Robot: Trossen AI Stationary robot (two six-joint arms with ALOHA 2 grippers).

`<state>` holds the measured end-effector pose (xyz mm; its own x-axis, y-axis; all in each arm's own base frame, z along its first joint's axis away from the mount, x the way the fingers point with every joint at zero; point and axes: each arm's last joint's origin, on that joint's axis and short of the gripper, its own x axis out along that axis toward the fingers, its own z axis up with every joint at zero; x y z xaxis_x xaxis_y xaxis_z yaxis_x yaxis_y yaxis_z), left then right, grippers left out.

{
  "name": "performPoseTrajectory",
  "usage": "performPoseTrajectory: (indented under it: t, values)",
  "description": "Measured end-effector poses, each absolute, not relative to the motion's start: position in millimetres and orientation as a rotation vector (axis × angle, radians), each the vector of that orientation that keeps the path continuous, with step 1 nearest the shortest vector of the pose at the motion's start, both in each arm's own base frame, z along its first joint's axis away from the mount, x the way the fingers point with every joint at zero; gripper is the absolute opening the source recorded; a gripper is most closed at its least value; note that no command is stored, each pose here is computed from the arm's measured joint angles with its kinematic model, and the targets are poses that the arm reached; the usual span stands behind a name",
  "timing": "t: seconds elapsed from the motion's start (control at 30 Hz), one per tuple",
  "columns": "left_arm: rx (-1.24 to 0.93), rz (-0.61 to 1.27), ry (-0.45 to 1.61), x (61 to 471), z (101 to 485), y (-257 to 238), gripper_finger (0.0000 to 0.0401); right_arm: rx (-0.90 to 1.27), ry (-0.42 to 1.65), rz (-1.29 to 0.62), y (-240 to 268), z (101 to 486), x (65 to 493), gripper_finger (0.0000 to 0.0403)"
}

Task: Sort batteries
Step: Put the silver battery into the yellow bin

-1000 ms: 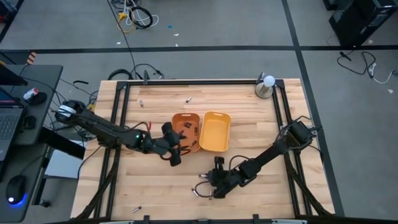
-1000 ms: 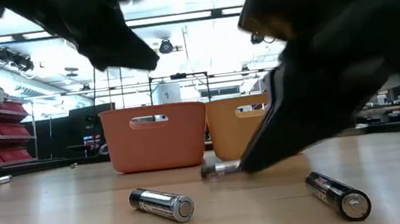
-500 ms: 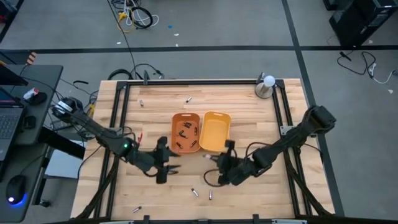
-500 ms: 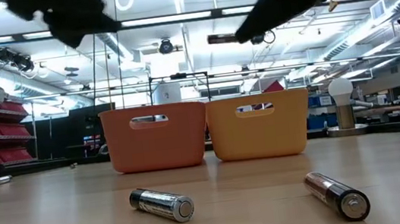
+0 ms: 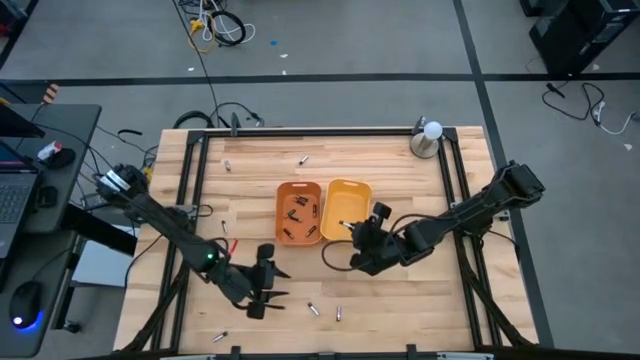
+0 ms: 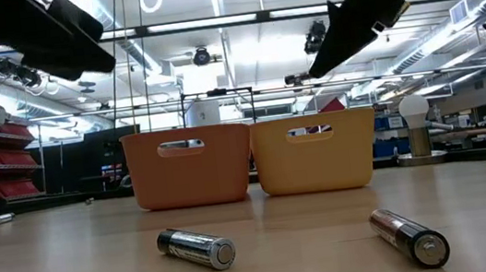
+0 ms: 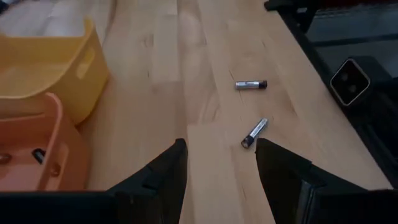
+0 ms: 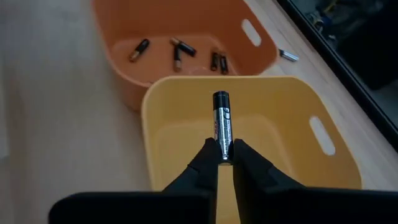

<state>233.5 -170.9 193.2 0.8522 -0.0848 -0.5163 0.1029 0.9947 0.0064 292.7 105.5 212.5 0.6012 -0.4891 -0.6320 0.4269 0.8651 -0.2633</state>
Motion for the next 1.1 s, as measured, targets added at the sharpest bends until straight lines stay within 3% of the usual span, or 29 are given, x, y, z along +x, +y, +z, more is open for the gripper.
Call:
performPoseTrajectory:
  t: [0.7,1.1]
  values:
    - [0.035,-0.21,0.518,244.2,178.3,-184.2,0.0186,0.002,0.741,-0.589,98.8,211.7,294.8,0.0136]
    - [0.036,-0.201,0.511,244.8,178.8,-183.7,0.0186,0.015,0.631,-0.411,138.0,220.0,293.0,0.0139]
